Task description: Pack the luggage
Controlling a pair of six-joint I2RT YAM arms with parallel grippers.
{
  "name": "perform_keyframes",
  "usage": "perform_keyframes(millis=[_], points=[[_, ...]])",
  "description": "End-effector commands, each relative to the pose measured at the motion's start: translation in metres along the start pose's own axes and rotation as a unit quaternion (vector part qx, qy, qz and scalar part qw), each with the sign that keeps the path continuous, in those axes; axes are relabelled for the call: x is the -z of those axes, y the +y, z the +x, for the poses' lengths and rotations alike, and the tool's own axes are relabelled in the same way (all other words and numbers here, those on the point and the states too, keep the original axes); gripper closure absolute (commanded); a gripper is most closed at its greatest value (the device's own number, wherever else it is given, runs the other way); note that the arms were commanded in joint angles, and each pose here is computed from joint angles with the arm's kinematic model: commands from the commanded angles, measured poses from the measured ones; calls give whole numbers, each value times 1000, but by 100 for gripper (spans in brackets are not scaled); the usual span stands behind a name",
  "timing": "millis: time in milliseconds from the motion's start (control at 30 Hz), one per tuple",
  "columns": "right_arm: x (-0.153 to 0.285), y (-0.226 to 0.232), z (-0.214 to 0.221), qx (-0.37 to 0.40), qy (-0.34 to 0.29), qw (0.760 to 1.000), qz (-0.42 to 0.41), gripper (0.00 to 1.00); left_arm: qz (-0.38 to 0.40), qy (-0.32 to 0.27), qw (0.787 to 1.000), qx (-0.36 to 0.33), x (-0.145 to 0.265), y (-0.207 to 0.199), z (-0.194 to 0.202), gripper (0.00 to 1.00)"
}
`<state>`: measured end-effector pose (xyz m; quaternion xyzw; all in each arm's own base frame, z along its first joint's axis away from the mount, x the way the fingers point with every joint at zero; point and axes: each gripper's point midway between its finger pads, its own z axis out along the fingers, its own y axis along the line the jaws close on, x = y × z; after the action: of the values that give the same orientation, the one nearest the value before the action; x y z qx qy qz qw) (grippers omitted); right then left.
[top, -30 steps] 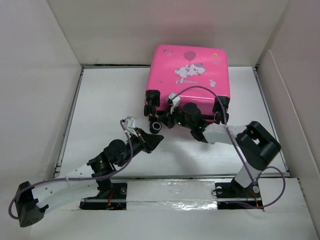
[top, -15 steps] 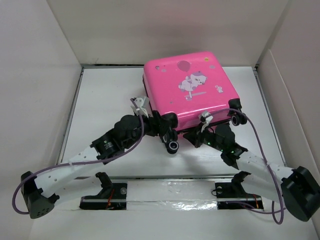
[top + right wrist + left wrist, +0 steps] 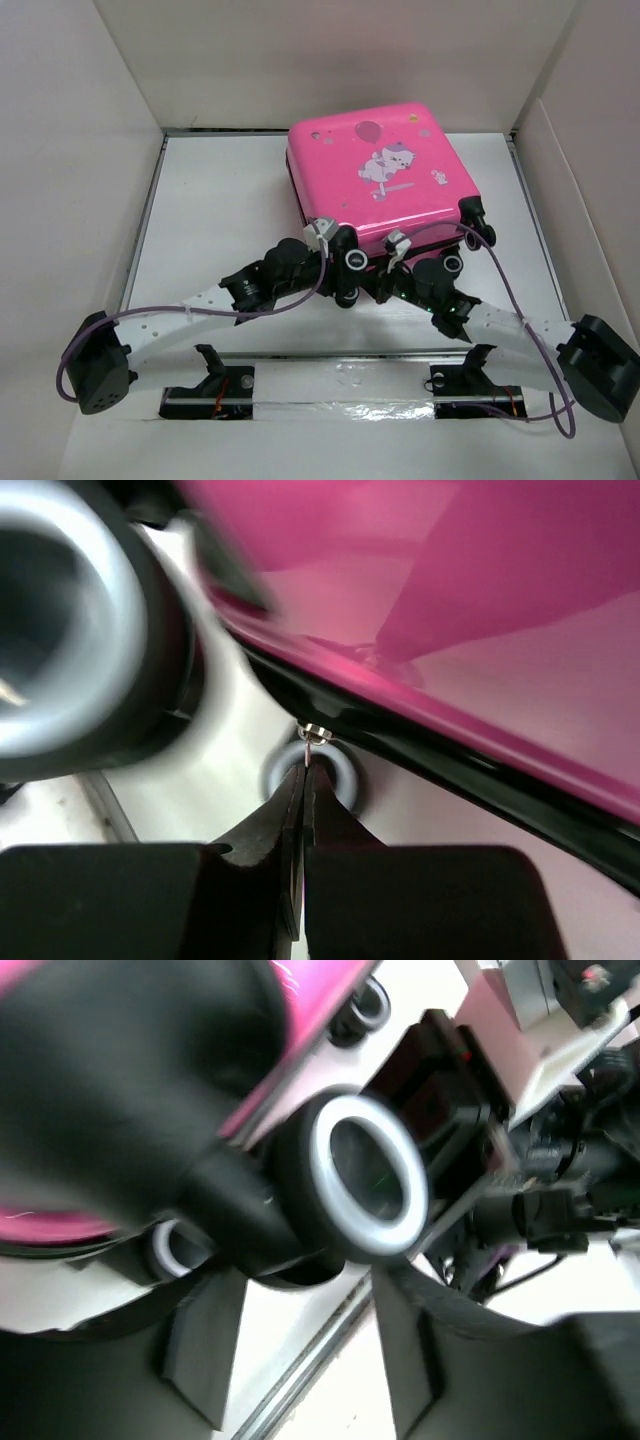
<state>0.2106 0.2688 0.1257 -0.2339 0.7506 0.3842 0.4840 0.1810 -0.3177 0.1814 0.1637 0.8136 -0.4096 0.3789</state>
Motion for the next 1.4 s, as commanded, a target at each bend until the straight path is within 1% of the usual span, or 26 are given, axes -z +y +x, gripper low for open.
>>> perform_keyframes(millis=[0,33,67,133,167,233,267,367,400,467,567,667,767,800,833,867,933,967,1000,1033,1067,1100,1200,1267,1333,1367], points=[[-17,58,-21,-8,-49,997,-64,100,85,-78,993,-20,-9,-50,-59,58],[-20,66,-20,-11,-53,996,-70,100,90,-82,992,-24,-12,-54,-64,61],[-21,78,-31,-22,-81,993,-85,100,101,-97,990,-28,-11,-66,-80,69],[-29,94,-29,-35,-93,990,-104,100,110,-98,989,-30,-18,-75,-90,76],[-29,105,-46,-48,-133,982,-125,100,125,-111,985,-34,-15,-89,-106,80],[-40,119,-50,-58,-146,978,-138,100,138,-107,984,-33,-19,-98,-111,84],[-43,119,-65,-68,-183,973,-124,100,144,-114,983,-28,-17,-103,-118,87],[-63,124,-76,-94,-231,962,-111,100,142,-126,982,-4,-16,-95,-130,93],[-67,114,-83,-115,-261,954,-88,100,149,-125,981,10,-14,-96,-131,93],[-72,110,-91,-145,-315,933,-95,100,149,-126,981,19,-15,-96,-135,95],[-83,102,-100,-195,-361,910,-65,100,156,-124,979,28,-16,-100,-138,97],[-99,105,-96,-164,-372,913,-22,100,171,-122,977,35,-16,-108,-142,98],[-104,119,-109,-159,-391,907,-8,100,176,-128,975,41,-15,-111,-147,98],[-103,120,-113,-151,-396,906,-5,100,172,-134,975,42,-15,-110,-149,97],[-101,127,-116,-153,-400,904,-11,100,171,-139,975,41,-13,-110,-152,92],[-99,127,-119,-154,-404,901,-14,100,168,-143,975,34,-10,-111,-155,73],[-91,120,-110,-153,-394,906,-9,100,141,-162,976,23,4,-104,-163,52],[-84,118,-111,-150,-394,907,-6,100,124,-168,978,12,10,-97,-161,38],[-78,108,-107,-158,-391,907,10,100,104,-181,978,9,17,-89,-163,36],[-72,92,-90,-155,-374,914,27,100,95,-197,976,8,40,-88,-167,35],[-65,82,-93,-159,-376,912,32,100,67,-200,978,12,43,-70,-158,39],[-63,81,-88,-166,-370,914,28,100,55,-231,971,21,66,-65,-165,42],[-63,76,-75,-157,-353,922,27,100,9,-243,969,40,77,-29,-157,56],[-67,77,-72,-155,-348,924,24,100,-7,-230,972,43,74,-18,-159,64],[-74,83,-70,-150,-344,927,12,100,-11,-185,982,35,57,-11,-148,67],[-75,88,-68,-150,-342,928,7,100,-12,-182,983,32,55,-12,-151,69]])
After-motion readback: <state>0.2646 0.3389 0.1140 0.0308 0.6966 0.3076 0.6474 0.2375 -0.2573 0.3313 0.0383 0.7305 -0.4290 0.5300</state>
